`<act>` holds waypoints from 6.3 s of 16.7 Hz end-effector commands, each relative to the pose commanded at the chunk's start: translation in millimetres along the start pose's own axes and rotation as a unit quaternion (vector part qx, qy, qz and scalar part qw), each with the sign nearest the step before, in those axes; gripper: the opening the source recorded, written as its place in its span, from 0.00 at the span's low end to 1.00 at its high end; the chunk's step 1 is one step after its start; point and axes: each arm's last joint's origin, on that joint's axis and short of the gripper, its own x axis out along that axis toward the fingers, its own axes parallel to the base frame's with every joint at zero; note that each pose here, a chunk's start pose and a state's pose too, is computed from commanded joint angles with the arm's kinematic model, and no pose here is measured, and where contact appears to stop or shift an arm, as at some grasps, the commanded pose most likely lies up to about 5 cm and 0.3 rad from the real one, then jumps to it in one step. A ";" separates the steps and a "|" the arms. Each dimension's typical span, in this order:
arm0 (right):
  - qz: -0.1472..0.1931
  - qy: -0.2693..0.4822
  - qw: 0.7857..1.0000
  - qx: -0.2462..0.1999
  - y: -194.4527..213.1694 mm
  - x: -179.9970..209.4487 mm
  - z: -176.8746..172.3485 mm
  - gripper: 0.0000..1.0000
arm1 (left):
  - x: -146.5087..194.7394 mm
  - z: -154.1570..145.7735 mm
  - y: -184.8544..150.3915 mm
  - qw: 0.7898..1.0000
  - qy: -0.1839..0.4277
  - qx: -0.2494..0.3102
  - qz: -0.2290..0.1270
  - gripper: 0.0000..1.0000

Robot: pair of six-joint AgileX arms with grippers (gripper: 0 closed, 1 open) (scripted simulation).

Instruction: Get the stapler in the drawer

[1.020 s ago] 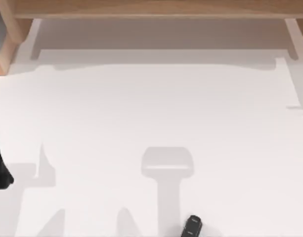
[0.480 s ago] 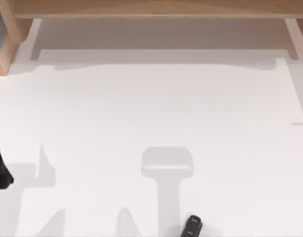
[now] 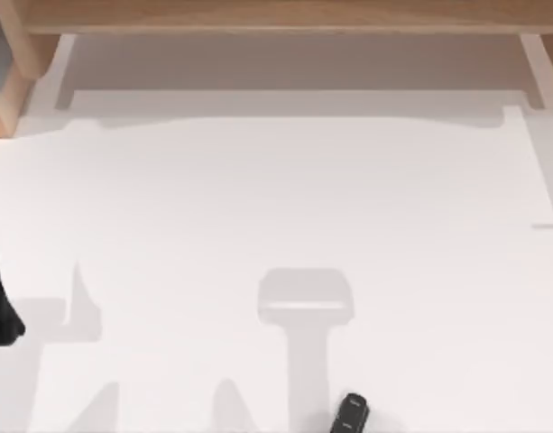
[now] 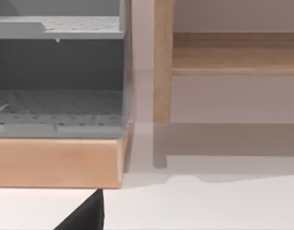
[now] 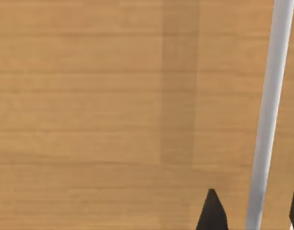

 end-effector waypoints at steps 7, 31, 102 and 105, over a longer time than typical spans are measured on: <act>0.000 0.000 1.000 0.000 0.0 0.0 0.0 1.00 | 0.0 0.0 0.0 1.000 0.000 0.000 0.000 1.00; 0.041 -0.082 0.984 0.153 -16.7 -4.3 55.9 1.00 | 0.0 0.0 0.0 1.000 0.000 0.000 0.000 1.00; 0.358 0.568 0.422 0.610 -26.6 -93.7 457.7 0.00 | 0.0 0.0 0.0 1.000 0.000 0.000 0.000 1.00; 0.358 0.566 0.422 0.611 -31.2 -94.3 458.6 0.00 | 0.0 0.0 0.0 1.000 0.000 0.000 0.000 1.00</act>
